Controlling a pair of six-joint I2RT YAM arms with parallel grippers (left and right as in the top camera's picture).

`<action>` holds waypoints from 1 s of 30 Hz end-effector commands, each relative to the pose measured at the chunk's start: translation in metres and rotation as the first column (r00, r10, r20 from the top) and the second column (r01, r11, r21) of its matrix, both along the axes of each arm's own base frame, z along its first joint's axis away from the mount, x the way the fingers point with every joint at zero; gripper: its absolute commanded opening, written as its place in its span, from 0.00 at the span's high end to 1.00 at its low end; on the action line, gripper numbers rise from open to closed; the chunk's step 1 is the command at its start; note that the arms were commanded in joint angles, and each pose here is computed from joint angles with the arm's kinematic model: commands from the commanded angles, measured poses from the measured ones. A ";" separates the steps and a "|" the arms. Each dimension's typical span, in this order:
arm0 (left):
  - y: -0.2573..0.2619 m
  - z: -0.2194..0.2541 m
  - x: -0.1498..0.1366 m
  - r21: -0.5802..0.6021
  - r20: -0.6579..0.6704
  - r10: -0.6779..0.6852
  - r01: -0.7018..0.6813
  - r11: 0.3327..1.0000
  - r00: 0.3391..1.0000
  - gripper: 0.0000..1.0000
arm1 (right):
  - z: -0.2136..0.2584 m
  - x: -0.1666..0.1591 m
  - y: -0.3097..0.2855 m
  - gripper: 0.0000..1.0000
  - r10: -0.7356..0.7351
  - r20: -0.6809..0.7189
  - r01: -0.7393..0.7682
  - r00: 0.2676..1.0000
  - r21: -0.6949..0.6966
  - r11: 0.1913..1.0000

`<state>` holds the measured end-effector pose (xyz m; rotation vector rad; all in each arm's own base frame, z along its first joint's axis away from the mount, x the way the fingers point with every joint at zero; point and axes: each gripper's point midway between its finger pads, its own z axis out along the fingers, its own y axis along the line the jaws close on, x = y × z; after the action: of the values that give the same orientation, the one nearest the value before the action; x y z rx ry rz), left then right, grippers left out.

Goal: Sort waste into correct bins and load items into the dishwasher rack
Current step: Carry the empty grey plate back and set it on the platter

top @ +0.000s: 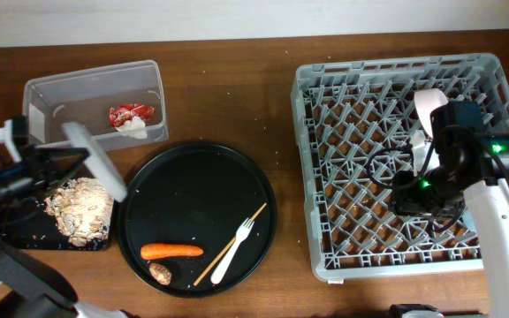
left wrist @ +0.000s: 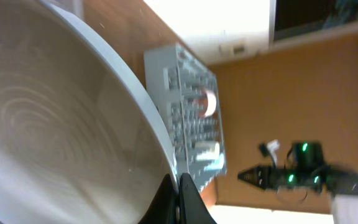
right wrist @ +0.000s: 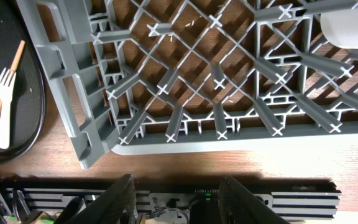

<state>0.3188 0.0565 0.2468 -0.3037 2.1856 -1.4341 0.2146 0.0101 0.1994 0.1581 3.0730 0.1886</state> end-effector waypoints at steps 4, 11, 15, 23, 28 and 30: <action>-0.113 -0.007 -0.021 0.242 -0.062 -0.394 0.397 0.885 0.917 1.00 | 0.002 -0.002 0.002 0.53 0.003 0.010 -0.003 1.000 0.001 1.000; -0.162 -0.075 -0.009 0.642 -0.390 -0.279 0.476 0.601 0.878 1.00 | 0.002 -0.002 0.002 0.53 0.003 0.011 -0.003 1.000 0.001 1.000; -0.213 -0.086 -0.013 0.705 -0.379 -0.315 0.492 0.511 0.870 1.00 | 0.002 -0.002 0.002 0.53 0.003 0.010 -0.003 1.000 0.001 1.000; -0.249 -0.150 -0.023 0.740 -0.440 -0.248 0.505 0.444 0.863 1.00 | 0.002 -0.004 0.002 0.53 0.004 0.003 -0.004 1.000 0.001 1.000; -0.267 -0.173 -0.025 0.736 -0.459 -0.285 0.539 0.410 0.842 0.89 | 0.002 -0.004 0.002 0.53 0.004 0.002 -0.004 1.000 0.001 1.000; -0.268 -0.173 -0.025 0.735 -0.460 -0.285 0.541 0.409 0.841 0.86 | 0.002 -0.004 0.002 0.53 0.004 0.002 -0.004 1.000 0.001 1.000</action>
<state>0.2952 -0.2097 0.0800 0.4885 3.0223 -0.3164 0.2134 0.0102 0.1995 0.1592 3.0768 0.1888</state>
